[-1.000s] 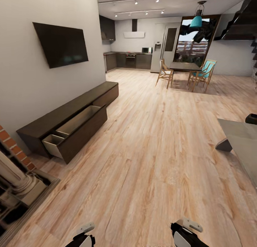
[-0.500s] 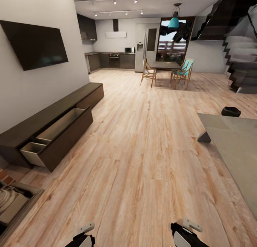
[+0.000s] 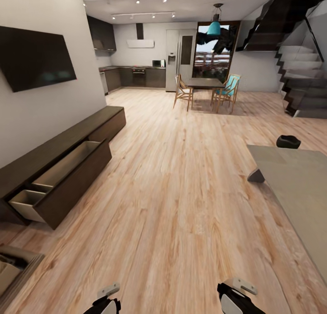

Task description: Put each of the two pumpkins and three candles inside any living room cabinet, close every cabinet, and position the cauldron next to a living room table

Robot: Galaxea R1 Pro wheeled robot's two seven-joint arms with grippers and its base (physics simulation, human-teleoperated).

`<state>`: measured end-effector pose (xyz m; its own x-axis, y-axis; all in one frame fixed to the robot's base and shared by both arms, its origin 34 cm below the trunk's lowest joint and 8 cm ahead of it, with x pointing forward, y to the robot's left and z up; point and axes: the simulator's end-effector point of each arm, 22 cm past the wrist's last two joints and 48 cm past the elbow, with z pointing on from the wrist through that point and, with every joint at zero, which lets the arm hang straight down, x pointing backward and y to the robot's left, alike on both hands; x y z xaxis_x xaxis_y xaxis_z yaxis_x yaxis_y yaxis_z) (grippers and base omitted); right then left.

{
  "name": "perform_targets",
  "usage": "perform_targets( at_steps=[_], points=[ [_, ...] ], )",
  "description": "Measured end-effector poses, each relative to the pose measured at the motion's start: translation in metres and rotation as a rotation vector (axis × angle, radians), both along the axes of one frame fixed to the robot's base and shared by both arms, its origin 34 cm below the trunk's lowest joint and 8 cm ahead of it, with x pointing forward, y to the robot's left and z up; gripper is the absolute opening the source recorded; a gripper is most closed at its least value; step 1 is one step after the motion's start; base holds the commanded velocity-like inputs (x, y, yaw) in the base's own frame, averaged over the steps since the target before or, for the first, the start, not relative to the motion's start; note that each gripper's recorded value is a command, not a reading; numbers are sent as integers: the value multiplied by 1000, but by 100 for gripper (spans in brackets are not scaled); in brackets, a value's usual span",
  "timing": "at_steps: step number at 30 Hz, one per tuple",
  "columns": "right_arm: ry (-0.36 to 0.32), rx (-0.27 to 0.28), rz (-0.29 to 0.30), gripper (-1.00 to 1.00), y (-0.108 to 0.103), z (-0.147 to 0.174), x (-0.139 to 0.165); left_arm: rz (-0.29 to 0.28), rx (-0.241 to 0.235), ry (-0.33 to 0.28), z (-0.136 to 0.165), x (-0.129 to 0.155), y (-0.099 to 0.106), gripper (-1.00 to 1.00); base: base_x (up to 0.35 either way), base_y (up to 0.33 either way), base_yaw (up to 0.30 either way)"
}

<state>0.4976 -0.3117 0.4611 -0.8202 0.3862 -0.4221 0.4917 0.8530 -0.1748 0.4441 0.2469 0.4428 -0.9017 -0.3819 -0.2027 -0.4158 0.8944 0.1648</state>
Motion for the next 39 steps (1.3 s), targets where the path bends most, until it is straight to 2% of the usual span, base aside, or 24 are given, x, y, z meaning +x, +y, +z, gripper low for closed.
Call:
perform_targets(
  at_steps=[5, 16, 29, 39],
  points=[
    [-10, -4, -2, -100, -1, 1, 2, -1, 0, -1, 0, 0, 0, -100, 332, 0, -37],
    [-14, -9, -9, -100, -3, 1, 1, 1, 3, -10, 1, 2, 0, -100, 333, 0, -230],
    [13, -43, -5, -100, -16, -3, -13, 0, 2, -11, 1, 3, -1, -100, 333, 0, -11],
    [15, -45, -6, -100, -17, -3, -14, -1, 2, -11, 1, 3, -1, -100, 333, 0, 0]
  ],
)
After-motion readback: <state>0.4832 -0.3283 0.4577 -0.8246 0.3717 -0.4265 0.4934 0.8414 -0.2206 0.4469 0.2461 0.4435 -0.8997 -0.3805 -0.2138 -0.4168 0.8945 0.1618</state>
